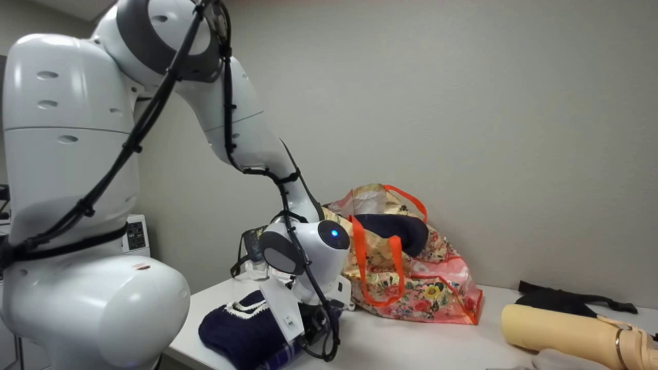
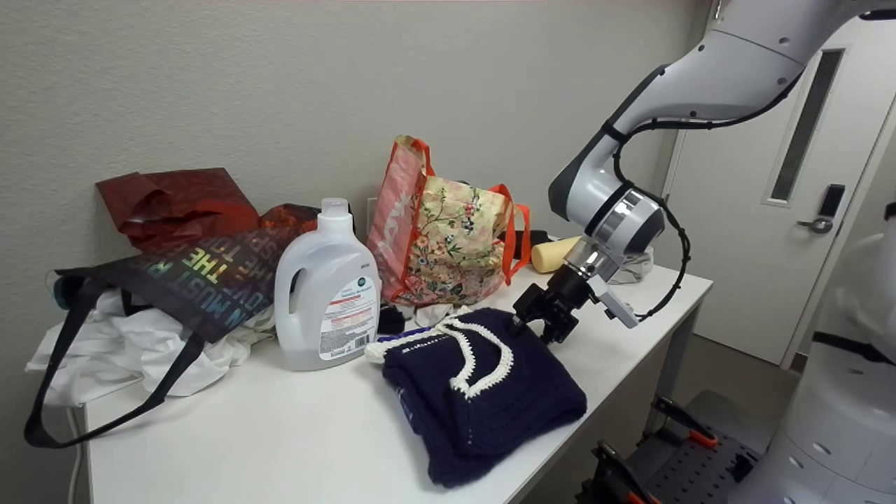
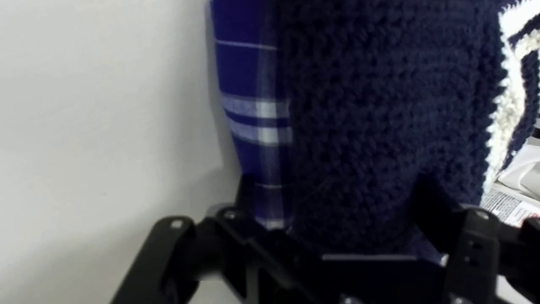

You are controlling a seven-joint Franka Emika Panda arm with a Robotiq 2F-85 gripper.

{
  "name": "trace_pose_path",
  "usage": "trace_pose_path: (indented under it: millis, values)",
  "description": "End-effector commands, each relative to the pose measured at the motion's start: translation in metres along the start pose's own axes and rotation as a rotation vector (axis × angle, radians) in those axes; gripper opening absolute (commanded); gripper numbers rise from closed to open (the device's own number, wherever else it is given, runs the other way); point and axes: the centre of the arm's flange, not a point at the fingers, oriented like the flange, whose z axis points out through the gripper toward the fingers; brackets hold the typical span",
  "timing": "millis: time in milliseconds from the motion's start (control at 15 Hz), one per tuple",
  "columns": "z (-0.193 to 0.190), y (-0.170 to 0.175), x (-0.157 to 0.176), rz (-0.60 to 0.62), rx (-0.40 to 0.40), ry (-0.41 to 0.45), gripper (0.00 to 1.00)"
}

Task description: Put the clothes in the bag

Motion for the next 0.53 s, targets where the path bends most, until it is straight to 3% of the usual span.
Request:
trace_pose_path:
  millis: [0,467]
  values:
    - [0.014,0.000,0.009,0.007,-0.001,0.006,0.58]
    - [-0.013,-0.022,0.035,-0.059,-0.028,0.010,0.08]
